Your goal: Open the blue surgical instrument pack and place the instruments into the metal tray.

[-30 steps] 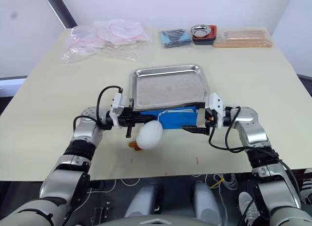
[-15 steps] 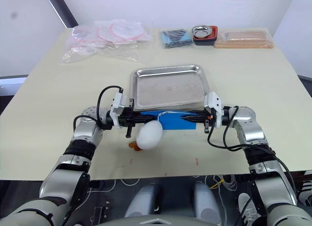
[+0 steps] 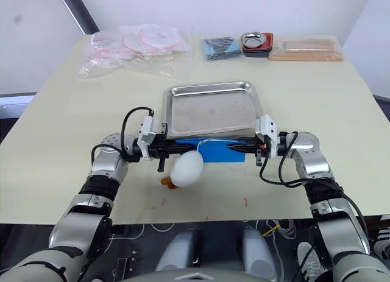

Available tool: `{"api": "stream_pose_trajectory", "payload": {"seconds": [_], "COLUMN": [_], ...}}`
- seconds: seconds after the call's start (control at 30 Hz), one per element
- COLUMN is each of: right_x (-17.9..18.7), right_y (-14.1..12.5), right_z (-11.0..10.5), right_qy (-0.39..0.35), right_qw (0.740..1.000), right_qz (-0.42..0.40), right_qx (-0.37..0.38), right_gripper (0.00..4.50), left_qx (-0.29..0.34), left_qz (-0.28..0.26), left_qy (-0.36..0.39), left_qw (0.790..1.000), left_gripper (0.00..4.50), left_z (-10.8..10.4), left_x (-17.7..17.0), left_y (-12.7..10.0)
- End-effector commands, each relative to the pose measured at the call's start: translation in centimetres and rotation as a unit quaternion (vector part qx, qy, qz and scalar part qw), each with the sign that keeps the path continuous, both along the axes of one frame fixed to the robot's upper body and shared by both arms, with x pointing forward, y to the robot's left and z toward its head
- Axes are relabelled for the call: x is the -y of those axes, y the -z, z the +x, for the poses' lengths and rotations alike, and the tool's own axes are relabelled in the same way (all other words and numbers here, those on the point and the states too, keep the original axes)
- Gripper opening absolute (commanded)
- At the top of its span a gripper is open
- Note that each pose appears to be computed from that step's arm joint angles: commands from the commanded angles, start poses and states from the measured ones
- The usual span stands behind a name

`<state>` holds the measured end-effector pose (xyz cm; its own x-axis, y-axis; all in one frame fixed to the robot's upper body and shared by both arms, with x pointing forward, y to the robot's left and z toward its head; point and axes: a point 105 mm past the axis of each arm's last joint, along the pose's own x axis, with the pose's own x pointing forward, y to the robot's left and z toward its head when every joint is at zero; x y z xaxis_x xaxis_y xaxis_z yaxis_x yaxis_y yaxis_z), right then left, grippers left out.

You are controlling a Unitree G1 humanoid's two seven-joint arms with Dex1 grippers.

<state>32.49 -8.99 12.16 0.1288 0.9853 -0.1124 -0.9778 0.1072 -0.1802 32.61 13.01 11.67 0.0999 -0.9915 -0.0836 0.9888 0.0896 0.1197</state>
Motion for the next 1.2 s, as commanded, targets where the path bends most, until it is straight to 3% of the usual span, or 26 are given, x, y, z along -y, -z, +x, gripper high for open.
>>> {"api": "stream_pose_trajectory", "payload": {"seconds": [0.03,0.2,0.23,0.27,0.3,0.73,0.97,1.2], "right_x": [-0.1,-0.3,-0.2,-0.2,-0.2,-0.3,-0.6,-0.6], "right_y": [-0.6,-1.0,-1.0,-1.0,-1.0,-0.6,-0.6,-0.4], "right_z": [0.1,0.0,0.0,0.1,0.1,0.1,0.1,-0.1], "right_qy": [-0.006,-0.013,-0.012,-0.012,-0.011,-0.017,-0.022,-0.022], "right_qw": [1.0,1.0,1.0,1.0,1.0,1.0,1.0,1.0], "right_qz": [0.004,0.009,0.009,0.009,0.008,0.003,0.003,0.002], "right_qx": [0.011,0.01,0.01,0.009,0.008,0.006,0.006,0.006], "right_gripper": [0.0,0.0,0.0,0.0,0.0,0.0,0.0,0.0], "left_qx": [0.007,0.013,0.013,0.012,0.011,-0.054,-0.067,-0.069], "left_qz": [0.004,0.0,-0.001,0.0,0.001,-0.007,-0.004,-0.017], "left_qy": [-0.018,-0.048,-0.053,-0.057,-0.061,-0.067,-0.099,-0.096], "left_qw": [1.0,0.999,0.998,0.998,0.998,0.996,0.993,0.993], "left_gripper": [1.05,3.61,3.7,4.26,4.43,4.47,4.47,4.47], "left_z": [-0.1,-0.5,-0.7,-0.8,-1.0,-6.1,-6.2,-6.3], "left_x": [-1.2,-2.9,-3.2,-3.5,-3.8,-4.7,-3.7,-3.3], "left_y": [-0.7,-1.5,-1.6,-1.6,-1.6,-1.4,0.9,1.6]}}
